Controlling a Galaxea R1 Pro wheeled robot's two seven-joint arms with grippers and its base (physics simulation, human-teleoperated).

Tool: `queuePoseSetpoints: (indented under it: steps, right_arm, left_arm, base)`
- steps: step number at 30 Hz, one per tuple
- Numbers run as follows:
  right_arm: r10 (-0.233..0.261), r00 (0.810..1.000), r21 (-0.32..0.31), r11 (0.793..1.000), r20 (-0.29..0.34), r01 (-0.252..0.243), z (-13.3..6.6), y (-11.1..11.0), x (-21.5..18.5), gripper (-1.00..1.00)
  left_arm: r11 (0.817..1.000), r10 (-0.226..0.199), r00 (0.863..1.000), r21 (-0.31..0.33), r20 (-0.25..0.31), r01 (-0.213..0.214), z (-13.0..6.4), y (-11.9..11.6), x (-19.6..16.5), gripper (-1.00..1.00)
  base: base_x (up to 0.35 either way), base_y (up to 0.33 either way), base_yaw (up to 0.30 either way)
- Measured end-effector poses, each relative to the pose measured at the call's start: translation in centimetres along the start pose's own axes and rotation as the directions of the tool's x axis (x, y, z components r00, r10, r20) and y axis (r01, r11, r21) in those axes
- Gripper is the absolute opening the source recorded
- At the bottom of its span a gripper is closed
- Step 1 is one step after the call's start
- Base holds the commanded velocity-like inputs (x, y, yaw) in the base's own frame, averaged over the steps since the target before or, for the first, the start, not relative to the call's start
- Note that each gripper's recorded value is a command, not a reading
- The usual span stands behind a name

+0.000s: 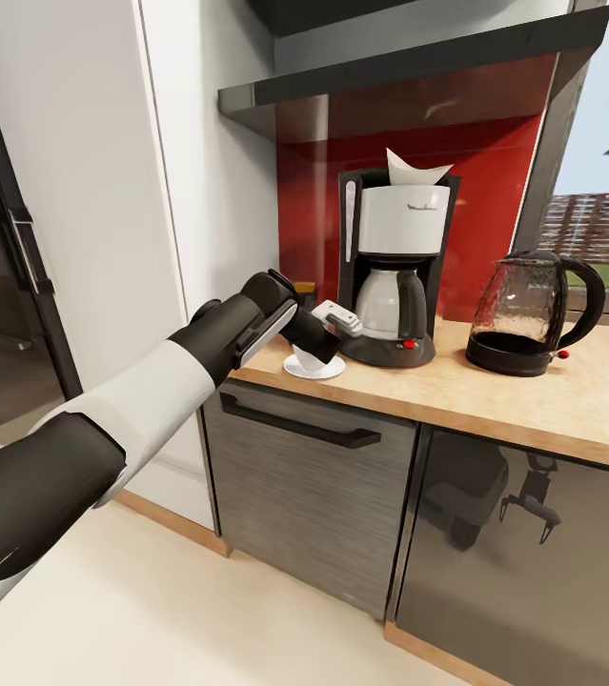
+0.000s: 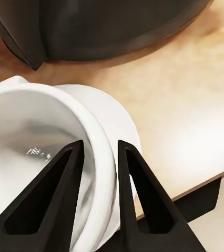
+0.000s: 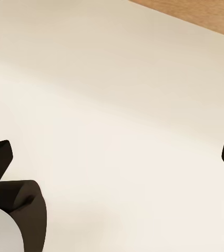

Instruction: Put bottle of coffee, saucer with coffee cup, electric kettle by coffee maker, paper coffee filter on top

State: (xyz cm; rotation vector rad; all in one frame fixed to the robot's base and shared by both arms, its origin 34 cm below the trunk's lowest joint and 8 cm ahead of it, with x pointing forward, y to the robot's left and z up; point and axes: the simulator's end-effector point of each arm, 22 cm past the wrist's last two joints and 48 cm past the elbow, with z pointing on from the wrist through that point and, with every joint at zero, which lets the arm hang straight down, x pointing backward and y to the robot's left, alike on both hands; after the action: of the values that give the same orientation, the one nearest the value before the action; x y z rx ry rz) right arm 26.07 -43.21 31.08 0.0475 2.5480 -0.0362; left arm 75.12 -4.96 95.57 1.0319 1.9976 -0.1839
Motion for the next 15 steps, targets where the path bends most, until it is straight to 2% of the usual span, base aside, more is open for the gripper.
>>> queuePoseSetpoints:
  steps: [15]
  right_arm:
    - [0.0, 1.0, 0.0, 1.0, 0.0, 0.0, 0.0, 0.0, -0.01, 1.0]
  left_arm:
    - [1.0, -0.001, 1.0, 0.0, 0.0, 0.001, -0.01, 0.0, -0.01, -1.0]
  base:
    - [0.017, 0.0, 0.0]
